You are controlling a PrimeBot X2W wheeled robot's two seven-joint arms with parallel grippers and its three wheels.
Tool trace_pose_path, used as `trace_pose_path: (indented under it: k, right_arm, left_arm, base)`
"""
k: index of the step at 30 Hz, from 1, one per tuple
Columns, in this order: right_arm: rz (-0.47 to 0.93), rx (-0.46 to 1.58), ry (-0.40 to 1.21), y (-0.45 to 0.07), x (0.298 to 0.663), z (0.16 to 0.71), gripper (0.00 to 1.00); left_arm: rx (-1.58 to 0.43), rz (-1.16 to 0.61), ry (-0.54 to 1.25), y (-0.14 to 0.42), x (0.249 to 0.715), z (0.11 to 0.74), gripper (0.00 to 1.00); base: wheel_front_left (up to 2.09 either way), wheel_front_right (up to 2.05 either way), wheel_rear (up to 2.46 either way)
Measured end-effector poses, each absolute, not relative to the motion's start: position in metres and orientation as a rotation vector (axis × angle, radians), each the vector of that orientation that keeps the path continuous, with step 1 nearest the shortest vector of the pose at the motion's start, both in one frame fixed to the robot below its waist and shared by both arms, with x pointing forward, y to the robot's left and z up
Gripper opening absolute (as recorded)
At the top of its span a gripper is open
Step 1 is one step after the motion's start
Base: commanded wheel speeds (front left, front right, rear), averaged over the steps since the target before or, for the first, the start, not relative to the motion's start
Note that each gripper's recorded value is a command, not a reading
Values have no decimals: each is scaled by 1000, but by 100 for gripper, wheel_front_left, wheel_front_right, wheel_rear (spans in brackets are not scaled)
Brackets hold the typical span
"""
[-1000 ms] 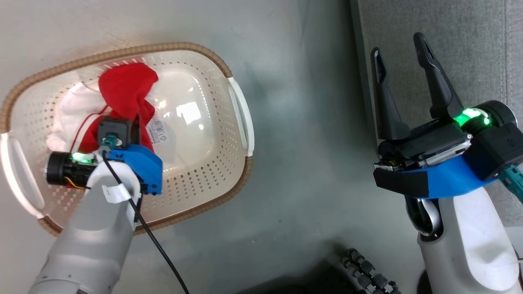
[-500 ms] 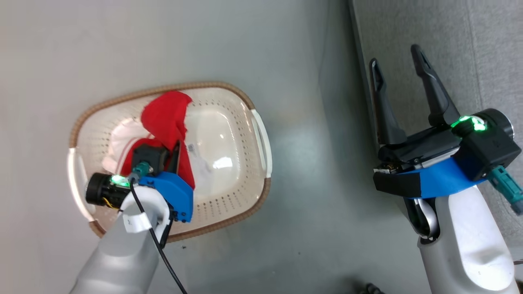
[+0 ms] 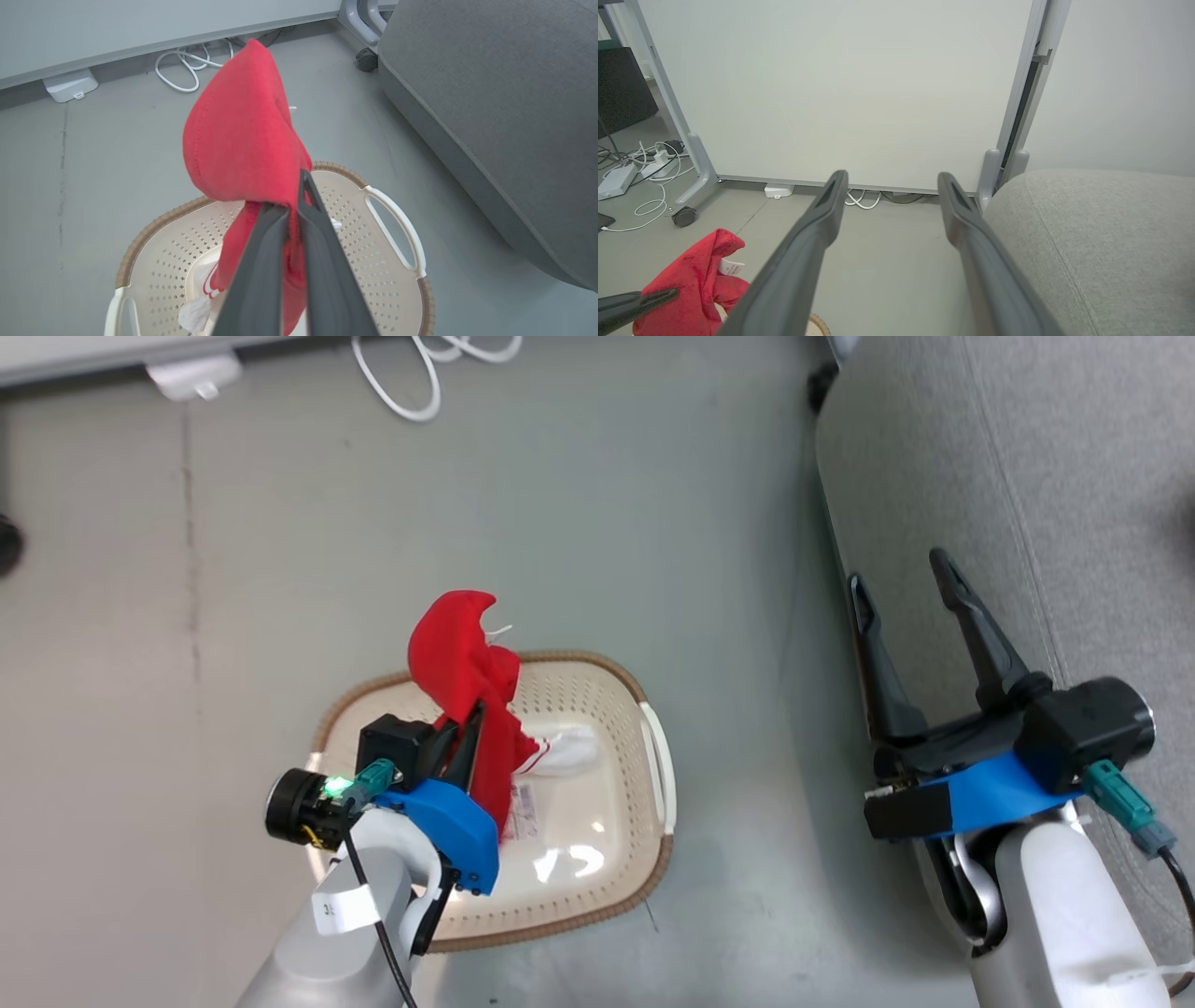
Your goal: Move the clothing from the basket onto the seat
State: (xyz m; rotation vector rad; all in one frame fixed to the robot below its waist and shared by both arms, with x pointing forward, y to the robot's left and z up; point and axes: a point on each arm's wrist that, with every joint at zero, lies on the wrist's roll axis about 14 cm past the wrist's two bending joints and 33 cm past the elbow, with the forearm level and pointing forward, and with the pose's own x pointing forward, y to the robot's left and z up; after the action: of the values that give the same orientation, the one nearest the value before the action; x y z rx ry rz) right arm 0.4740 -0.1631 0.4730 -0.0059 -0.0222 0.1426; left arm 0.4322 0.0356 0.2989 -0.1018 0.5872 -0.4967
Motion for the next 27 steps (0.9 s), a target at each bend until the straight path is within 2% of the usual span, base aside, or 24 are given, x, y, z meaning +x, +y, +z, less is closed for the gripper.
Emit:
trace_pose_path:
  k: [17,27]
  right_arm:
    - [210,31,-81,-136,429,519,100]
    - [251,45,-83,-121,409,530,100]
  left_arm:
    - [-55,-562,281,23,425,420,0]
    - [-65,-663,107,-8,430,499,0]
  base:
    - [0,0,0]
    - [0,0,0]
